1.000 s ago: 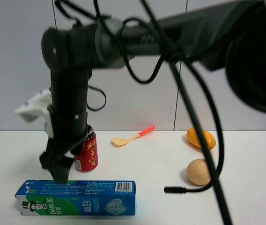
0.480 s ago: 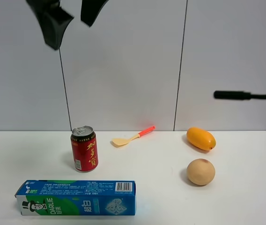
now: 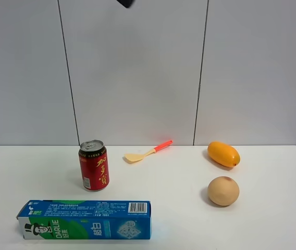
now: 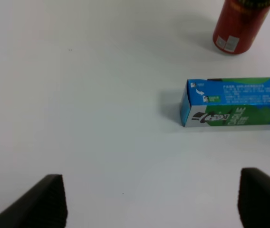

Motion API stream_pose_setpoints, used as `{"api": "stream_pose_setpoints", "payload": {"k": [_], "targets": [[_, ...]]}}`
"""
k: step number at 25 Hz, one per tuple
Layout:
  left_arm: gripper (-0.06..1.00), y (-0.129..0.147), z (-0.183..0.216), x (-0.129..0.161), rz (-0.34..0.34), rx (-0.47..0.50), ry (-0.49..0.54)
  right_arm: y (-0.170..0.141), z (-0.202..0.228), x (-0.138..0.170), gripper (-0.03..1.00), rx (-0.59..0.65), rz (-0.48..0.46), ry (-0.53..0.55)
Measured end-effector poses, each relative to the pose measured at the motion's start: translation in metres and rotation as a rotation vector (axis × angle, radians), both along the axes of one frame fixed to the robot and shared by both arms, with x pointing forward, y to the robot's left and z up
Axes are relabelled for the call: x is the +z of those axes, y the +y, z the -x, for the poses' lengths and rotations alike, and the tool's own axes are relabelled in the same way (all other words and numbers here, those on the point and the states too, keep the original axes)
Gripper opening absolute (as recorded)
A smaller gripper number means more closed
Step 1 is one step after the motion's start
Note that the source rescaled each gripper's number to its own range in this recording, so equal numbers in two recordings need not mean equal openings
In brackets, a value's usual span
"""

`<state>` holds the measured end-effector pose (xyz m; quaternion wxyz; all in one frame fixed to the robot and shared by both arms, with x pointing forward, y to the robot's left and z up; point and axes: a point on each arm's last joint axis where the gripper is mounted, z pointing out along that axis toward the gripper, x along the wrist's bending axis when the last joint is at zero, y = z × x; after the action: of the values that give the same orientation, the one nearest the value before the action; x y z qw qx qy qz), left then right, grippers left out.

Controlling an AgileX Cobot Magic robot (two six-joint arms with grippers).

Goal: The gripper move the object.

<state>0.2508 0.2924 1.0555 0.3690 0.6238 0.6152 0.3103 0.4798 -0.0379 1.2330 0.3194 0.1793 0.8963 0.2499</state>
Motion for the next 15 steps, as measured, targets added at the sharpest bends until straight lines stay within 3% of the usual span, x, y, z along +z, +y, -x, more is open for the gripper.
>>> {"api": "stream_pose_setpoints", "payload": {"k": [6,15], "targets": [[1.0,0.0,0.0,0.0,0.0,0.0,0.0,-0.068,0.018,-0.036,1.0,-0.181,0.021,0.129],[1.0,0.0,0.0,0.0,0.0,0.0,0.0,-0.182,0.089,-0.081,1.0,-0.437,-0.2,0.166]]}}
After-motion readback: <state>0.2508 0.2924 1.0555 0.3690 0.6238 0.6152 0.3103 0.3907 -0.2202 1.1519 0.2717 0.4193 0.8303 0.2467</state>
